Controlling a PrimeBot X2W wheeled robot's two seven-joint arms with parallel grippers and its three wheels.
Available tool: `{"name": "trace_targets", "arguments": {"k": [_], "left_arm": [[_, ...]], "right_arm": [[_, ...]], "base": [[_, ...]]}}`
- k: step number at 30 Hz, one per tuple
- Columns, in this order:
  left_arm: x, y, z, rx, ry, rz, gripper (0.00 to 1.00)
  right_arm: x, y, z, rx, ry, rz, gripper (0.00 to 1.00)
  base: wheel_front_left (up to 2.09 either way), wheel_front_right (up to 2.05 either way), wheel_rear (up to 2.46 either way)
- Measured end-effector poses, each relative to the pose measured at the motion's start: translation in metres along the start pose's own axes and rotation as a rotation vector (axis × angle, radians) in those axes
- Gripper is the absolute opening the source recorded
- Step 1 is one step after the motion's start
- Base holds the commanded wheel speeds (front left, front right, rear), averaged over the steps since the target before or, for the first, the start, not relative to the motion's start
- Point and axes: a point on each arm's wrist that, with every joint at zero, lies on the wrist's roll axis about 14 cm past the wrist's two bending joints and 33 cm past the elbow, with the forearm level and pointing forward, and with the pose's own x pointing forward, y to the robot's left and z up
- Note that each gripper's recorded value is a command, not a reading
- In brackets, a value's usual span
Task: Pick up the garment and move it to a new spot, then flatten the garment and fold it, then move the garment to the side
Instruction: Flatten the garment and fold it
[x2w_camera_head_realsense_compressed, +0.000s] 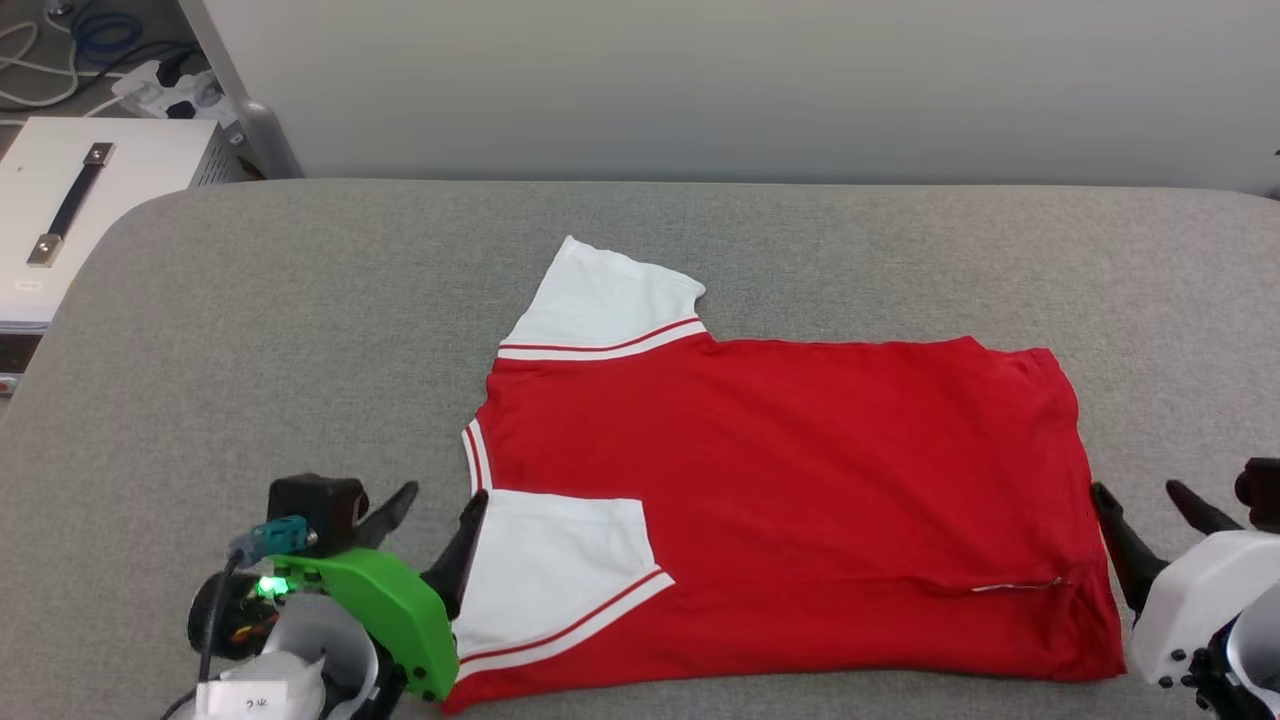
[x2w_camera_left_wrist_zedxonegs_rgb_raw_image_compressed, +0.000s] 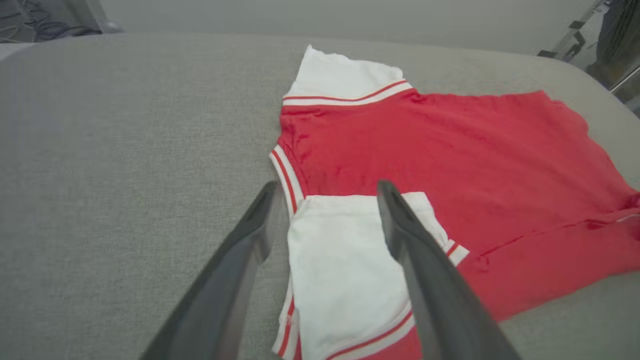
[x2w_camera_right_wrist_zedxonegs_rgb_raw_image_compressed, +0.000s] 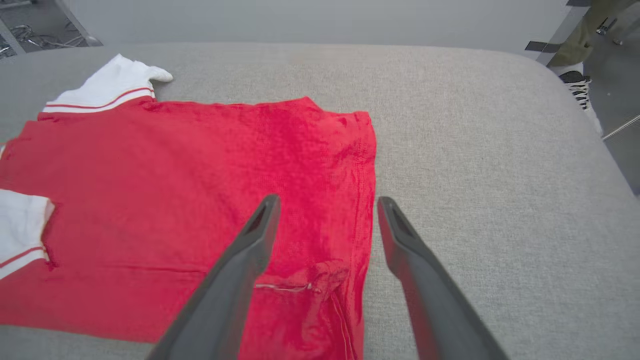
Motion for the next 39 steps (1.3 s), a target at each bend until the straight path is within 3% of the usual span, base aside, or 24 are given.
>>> {"name": "trace_targets", "arguments": {"k": [5, 13, 20, 27, 31, 39], "left_arm": [[0.004, -0.004, 0.041, 0.015, -0.258, -0.007, 1.0], [0.017, -0.014, 0.089, 0.077, -0.468, -0.036, 1.0], [0.054, -0.025, 0.098, 0.174, -0.463, -0.135, 1.0], [0.124, -0.036, 0.122, 0.352, -0.279, -0.264, 1.0], [0.165, -0.032, 0.132, 0.419, -0.116, -0.264, 1.0], [0.227, -0.012, 0.097, 0.381, 0.316, -0.206, 1.0]], "right_arm": [[-0.002, 0.004, 0.034, 0.01, -0.207, 0.003, 1.0], [-0.007, 0.01, 0.053, 0.037, -0.42, -0.014, 1.0], [0.0, 0.01, 0.05, 0.059, -0.462, -0.029, 1.0], [0.012, 0.008, 0.045, 0.037, -0.443, -0.036, 1.0], [0.018, 0.008, 0.046, 0.031, -0.442, -0.035, 1.0], [0.028, 0.003, 0.04, 0.028, -0.424, -0.05, 1.0]], "base": [[0.0, 0.0, 0.0], [0.0, 0.0, 0.0], [0.0, 0.0, 0.0], [0.0, 0.0, 0.0], [0.0, 0.0, 0.0], [0.0, 0.0, 0.0]]}}
